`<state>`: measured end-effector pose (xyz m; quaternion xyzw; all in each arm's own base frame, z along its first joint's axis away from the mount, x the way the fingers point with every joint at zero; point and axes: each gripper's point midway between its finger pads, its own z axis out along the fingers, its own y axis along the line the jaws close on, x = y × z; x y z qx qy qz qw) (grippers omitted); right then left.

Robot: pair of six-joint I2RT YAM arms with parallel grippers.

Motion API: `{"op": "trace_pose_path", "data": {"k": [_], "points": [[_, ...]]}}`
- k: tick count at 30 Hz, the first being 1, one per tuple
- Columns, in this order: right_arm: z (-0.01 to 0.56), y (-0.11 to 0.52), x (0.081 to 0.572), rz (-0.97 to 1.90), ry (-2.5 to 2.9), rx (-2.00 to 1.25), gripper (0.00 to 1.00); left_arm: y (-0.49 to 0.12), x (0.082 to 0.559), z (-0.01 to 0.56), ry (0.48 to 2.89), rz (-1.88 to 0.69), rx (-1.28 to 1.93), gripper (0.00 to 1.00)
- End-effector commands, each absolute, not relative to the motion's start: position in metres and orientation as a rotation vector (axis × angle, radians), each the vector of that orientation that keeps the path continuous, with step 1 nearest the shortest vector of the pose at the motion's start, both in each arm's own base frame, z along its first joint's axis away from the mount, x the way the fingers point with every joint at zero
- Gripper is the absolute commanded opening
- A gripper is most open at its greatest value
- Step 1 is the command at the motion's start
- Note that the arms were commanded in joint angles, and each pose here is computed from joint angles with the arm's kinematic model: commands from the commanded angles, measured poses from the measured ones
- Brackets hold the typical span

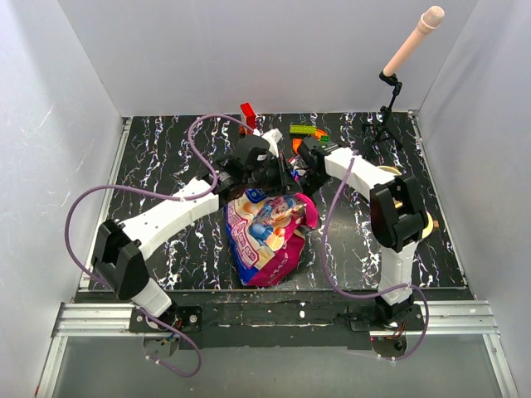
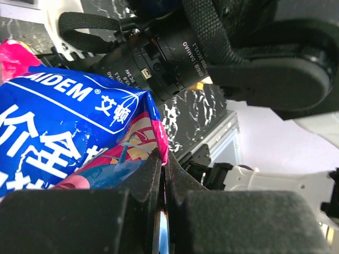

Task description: Serve the pet food

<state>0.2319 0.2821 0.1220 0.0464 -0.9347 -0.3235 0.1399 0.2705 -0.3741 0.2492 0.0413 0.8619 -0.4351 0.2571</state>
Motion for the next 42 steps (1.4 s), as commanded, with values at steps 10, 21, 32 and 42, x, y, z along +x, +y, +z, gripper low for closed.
{"op": "trace_pose_path", "data": {"k": [10, 21, 32, 42], "points": [[0.193, 0.373, 0.252, -1.813, -2.427, 0.512, 0.01, -0.332, 0.277, 0.256, 2.293, -0.970, 0.067, 0.00], [0.266, 0.331, 0.221, -1.954, -2.379, 0.593, 0.01, -0.272, 0.268, 0.299, 2.168, -0.811, 0.058, 0.00], [0.308, 0.303, 0.207, -1.989, -2.418, 0.507, 0.01, -0.244, 0.249, 0.322, 2.102, -0.790, 0.043, 0.00], [0.292, 0.288, 0.192, -1.936, -2.443, 0.482, 0.01, -0.229, 0.245, 0.344, 2.031, -0.770, 0.047, 0.00]]}}
